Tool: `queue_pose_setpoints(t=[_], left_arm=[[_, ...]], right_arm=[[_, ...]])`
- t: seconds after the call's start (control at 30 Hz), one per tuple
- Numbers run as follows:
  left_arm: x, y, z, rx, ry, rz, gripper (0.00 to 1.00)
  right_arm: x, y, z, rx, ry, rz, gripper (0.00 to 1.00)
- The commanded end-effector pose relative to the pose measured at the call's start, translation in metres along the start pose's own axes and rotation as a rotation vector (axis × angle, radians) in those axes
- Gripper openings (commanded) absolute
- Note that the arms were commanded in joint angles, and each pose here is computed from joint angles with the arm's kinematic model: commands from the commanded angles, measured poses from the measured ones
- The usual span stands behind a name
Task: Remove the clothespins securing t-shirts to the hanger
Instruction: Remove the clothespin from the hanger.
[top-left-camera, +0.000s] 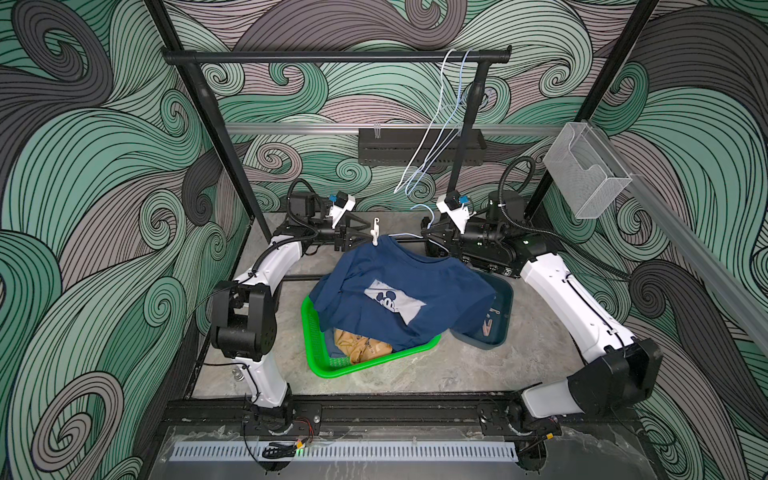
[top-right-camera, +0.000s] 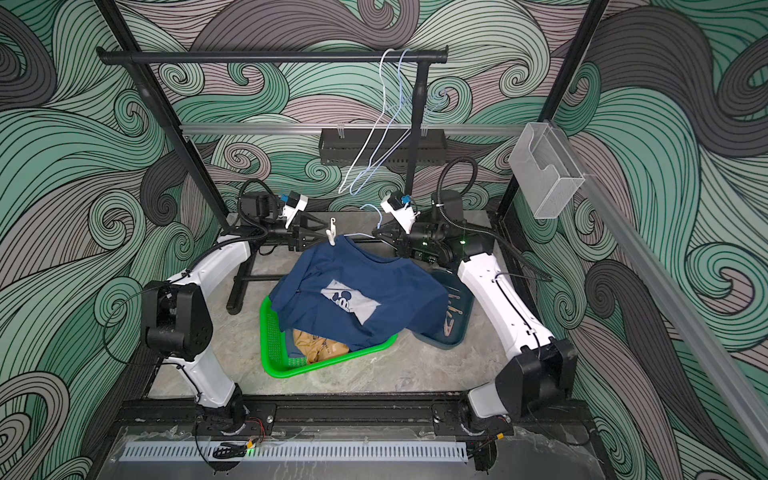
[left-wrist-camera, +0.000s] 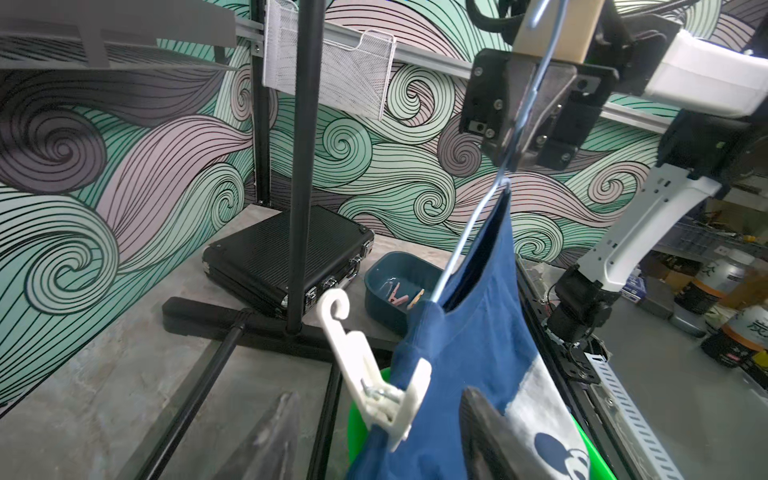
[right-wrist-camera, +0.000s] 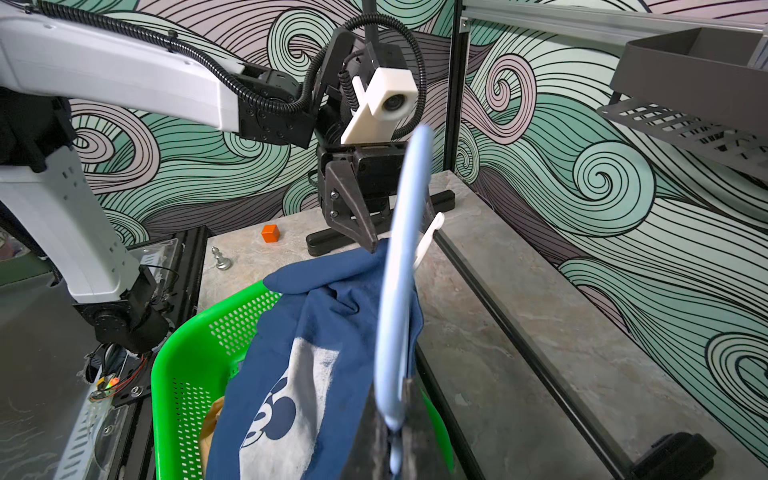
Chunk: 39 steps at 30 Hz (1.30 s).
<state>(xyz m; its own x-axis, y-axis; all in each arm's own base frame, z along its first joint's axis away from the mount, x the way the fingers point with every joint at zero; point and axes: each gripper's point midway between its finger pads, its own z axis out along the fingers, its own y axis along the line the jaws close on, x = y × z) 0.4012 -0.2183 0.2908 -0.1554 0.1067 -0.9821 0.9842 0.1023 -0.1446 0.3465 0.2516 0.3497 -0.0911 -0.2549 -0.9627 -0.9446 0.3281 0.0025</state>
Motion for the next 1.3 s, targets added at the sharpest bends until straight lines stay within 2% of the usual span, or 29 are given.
queue_pose_setpoints(t=[0.0,0.3,0.43,0.7,0.9,1.07,1.27], left_arm=[[-0.012,-0.009,-0.003,0.078,-0.034,0.055,0.61],[-0.009,-0.012,-0.003,0.122,-0.043,0.039,0.58],[-0.005,-0.002,-0.008,0.086,-0.033,0.043,0.64],[-0.005,0.006,-0.007,0.087,-0.034,0.042,0.65],[-0.007,0.003,-0.007,0.1,-0.04,0.04,0.57],[-0.013,-0.001,-0.007,0.115,-0.05,0.039,0.55],[-0.016,-0.005,-0.006,0.124,-0.051,0.041,0.6]], right_arm=[[-0.017,0.0,0.002,-0.04,-0.05,-0.044,0.0],[-0.023,-0.008,0.012,-0.062,-0.083,-0.049,0.0],[-0.026,-0.004,0.011,-0.076,-0.087,-0.052,0.0],[-0.026,0.0,0.012,-0.097,-0.089,-0.043,0.0],[-0.026,-0.002,0.013,-0.097,-0.087,-0.044,0.0],[-0.023,-0.001,0.014,-0.099,-0.076,-0.041,0.0],[-0.018,-0.001,0.015,-0.108,-0.063,-0.033,0.0]])
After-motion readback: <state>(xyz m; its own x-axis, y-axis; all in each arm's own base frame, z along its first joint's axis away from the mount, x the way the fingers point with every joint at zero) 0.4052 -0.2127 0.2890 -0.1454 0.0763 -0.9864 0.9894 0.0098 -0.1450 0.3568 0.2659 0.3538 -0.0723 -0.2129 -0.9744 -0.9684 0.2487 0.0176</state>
